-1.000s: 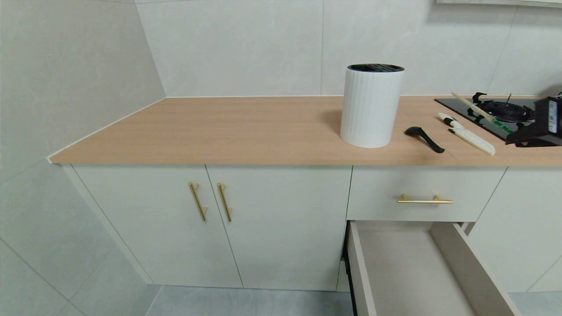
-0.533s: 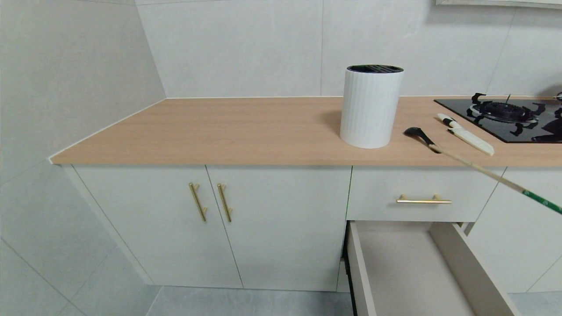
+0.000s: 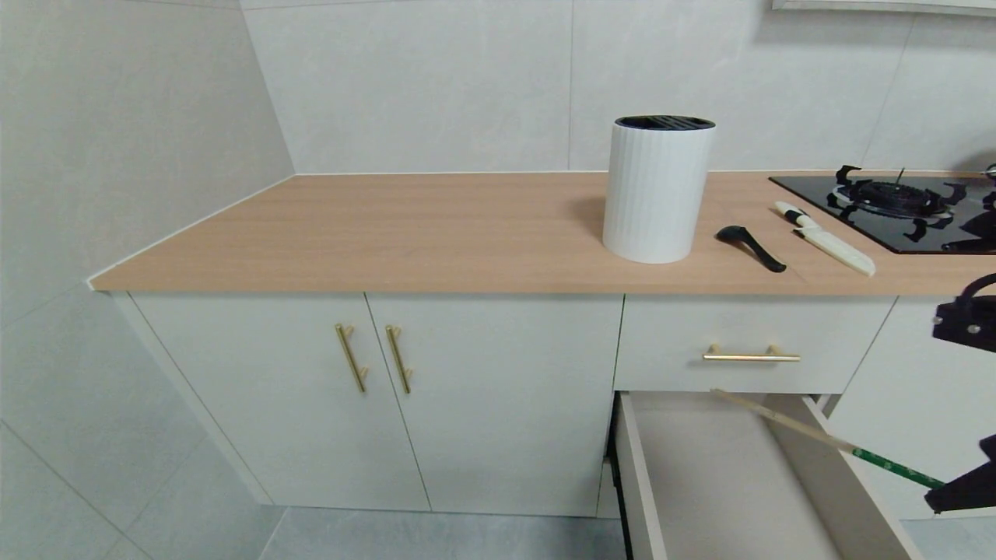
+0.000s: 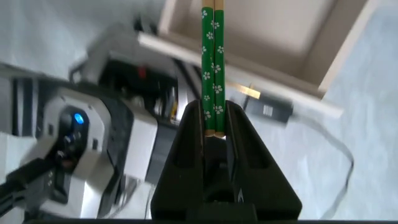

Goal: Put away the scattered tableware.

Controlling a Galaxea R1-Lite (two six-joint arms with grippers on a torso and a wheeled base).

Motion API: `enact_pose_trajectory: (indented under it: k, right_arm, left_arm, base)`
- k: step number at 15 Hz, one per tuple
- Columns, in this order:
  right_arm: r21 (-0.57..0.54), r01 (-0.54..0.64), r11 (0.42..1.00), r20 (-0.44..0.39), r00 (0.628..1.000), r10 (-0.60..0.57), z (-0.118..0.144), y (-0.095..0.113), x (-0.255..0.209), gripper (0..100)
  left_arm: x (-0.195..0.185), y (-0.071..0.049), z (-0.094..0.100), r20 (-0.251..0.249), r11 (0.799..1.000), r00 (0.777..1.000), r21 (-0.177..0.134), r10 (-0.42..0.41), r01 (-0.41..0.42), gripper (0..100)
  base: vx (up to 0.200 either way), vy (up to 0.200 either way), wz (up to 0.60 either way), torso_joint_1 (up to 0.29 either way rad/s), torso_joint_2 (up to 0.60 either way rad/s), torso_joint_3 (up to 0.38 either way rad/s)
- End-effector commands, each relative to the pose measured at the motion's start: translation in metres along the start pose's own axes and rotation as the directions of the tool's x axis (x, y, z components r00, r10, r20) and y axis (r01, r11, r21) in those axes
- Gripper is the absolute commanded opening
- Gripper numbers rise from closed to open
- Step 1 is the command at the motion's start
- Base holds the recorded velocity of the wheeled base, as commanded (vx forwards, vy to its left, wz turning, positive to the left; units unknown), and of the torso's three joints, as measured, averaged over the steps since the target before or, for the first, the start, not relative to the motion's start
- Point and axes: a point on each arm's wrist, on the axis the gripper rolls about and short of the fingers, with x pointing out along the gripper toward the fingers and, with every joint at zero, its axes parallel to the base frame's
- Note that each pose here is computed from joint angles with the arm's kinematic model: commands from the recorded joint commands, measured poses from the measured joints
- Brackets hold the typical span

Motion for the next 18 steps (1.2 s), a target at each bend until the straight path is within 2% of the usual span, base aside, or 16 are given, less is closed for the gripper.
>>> enact_pose_trajectory:
  k: [1,2,3,5,8,10,12,18]
  right_arm:
    - [0.017,0.007,1.0,-0.198,0.98,-0.004,0.024,-0.002,0.049,0]
    - [0.035,0.014,0.999,-0.246,0.969,-0.005,0.032,-0.004,0.065,0]
    - [0.048,0.019,0.999,-0.251,0.968,-0.007,0.037,-0.007,0.074,0]
    - [0.069,0.027,0.997,-0.243,0.97,-0.009,0.043,-0.012,0.085,0]
    - [0.15,0.043,0.988,-0.21,0.978,-0.011,0.059,-0.017,0.127,0]
    - [0.203,0.067,0.977,-0.221,0.975,-0.021,0.068,-0.019,0.15,0]
    - [0.203,0.13,0.971,-0.246,0.966,-0.077,0.072,-0.022,0.169,0]
    - [0.222,0.134,0.966,-0.197,0.976,-0.09,0.08,-0.023,0.184,0]
  left_arm:
    - [0.0,0.0,0.0,0.0,1.0,1.0,-0.001,0.001,-0.001,100]
    - [0.0,0.0,0.0,0.0,1.0,1.0,-0.001,0.001,-0.001,100]
    - [0.0,0.0,0.0,0.0,1.0,1.0,-0.001,0.001,-0.001,100]
    - [0.0,0.0,0.0,0.0,1.0,1.0,-0.001,0.001,-0.001,100]
    - [0.0,0.0,0.0,0.0,1.0,1.0,-0.001,0.002,-0.002,100]
    - [0.0,0.0,0.0,0.0,1.0,1.0,-0.001,0.001,-0.001,100]
    - [0.0,0.0,0.0,0.0,1.0,1.0,-0.001,0.001,-0.001,100]
    - [0.0,0.0,0.0,0.0,1.0,1.0,-0.001,0.001,-0.001,100]
  base:
    - [0.0,0.0,0.0,0.0,0.0,0.0]
    - [0.0,0.0,0.0,0.0,0.0,0.0]
    - [0.0,0.0,0.0,0.0,0.0,0.0]
    - [0.0,0.0,0.0,0.0,0.0,0.0]
    - [0.0,0.0,0.0,0.0,0.0,0.0]
    - [0.0,0.0,0.0,0.0,0.0,0.0]
    - [0.0,0.0,0.0,0.0,0.0,0.0]
    - [0.0,0.0,0.0,-0.098,0.35,0.255]
